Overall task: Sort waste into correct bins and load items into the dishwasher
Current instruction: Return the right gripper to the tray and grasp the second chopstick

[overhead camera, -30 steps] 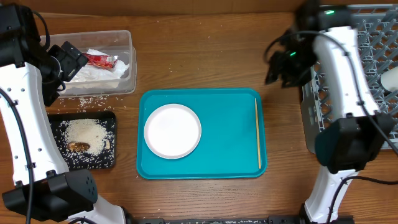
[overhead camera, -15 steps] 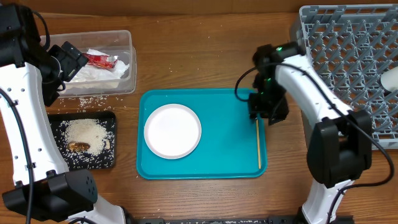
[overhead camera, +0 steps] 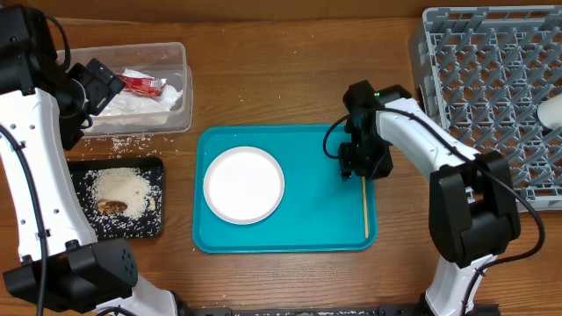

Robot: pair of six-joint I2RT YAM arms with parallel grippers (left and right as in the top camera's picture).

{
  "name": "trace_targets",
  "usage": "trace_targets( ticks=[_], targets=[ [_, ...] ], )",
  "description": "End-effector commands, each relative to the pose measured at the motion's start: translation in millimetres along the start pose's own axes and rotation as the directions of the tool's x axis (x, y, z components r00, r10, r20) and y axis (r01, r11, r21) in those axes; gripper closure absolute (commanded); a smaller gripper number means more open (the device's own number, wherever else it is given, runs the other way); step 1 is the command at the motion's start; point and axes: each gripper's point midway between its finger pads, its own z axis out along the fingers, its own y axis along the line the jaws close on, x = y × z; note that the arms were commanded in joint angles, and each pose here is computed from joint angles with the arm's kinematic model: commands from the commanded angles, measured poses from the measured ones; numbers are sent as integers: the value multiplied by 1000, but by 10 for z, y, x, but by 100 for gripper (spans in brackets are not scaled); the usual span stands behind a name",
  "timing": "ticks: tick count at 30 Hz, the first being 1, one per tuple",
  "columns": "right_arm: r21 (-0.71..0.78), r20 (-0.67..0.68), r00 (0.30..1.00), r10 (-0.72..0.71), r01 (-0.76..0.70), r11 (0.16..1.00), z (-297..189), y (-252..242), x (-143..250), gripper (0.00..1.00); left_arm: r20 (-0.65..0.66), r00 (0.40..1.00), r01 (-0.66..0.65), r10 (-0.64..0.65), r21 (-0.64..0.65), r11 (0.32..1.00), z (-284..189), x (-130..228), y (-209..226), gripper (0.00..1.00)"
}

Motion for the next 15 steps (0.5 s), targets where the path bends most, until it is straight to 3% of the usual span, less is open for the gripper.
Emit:
trace_targets(
  ticks=[1, 13, 15],
  targets=[
    [47, 49, 999, 5, -7, 999, 70, -118, -19, 44, -11, 1000, 3, -3, -4, 1000, 51, 7, -27, 0],
    [44, 119, 993, -2, -3, 999, 204, -126, -162, 45, -11, 1000, 3, -3, -4, 1000, 51, 7, -27, 0],
    [64, 128, 991, 35, -44, 997, 340, -198, -137, 57, -11, 1000, 3, -3, -4, 1000, 51, 7, -26, 0]
  ],
)
